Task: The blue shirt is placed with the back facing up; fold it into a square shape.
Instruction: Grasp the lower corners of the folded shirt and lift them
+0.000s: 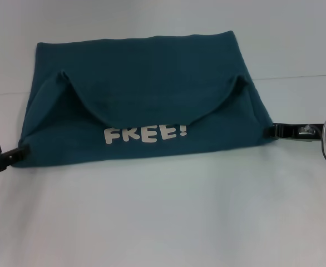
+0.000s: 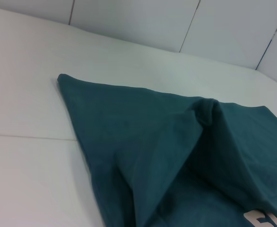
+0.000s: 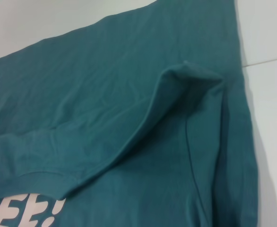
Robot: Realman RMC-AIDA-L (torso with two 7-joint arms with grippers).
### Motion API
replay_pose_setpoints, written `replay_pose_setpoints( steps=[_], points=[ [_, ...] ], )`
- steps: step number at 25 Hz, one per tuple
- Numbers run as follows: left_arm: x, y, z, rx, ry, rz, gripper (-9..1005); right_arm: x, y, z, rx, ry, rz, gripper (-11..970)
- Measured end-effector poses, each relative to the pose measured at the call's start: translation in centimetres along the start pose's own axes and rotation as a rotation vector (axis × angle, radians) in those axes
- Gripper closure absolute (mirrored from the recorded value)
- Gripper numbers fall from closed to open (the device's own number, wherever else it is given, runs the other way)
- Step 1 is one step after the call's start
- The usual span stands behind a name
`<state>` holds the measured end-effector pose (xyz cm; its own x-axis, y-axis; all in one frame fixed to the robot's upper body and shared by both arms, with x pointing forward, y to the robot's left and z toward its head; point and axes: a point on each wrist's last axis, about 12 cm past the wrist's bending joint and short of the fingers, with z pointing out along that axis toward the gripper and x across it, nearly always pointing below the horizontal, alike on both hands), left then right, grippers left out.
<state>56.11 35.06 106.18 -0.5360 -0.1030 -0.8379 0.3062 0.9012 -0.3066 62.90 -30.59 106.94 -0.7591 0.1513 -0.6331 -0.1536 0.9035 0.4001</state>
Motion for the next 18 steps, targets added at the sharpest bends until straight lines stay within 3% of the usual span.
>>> replay_pose_setpoints(
  steps=[8, 12, 18],
  points=[
    [0.5, 0.1, 0.3, -0.016, 0.013, -0.019, 119, -0.1, -0.4, -0.6, -0.017, -0.034, 0.004, 944],
    [0.4, 0.3, 0.6, -0.044, 0.022, -0.033, 119, -0.2, -0.5, -0.7, -0.022, -0.038, 0.006, 943],
    [-0.2, -0.5, 2.2, -0.045, 0.056, 0.02, 118, -0.3, -0.4, -0.7, -0.025, -0.039, -0.005, 942]
  ],
)
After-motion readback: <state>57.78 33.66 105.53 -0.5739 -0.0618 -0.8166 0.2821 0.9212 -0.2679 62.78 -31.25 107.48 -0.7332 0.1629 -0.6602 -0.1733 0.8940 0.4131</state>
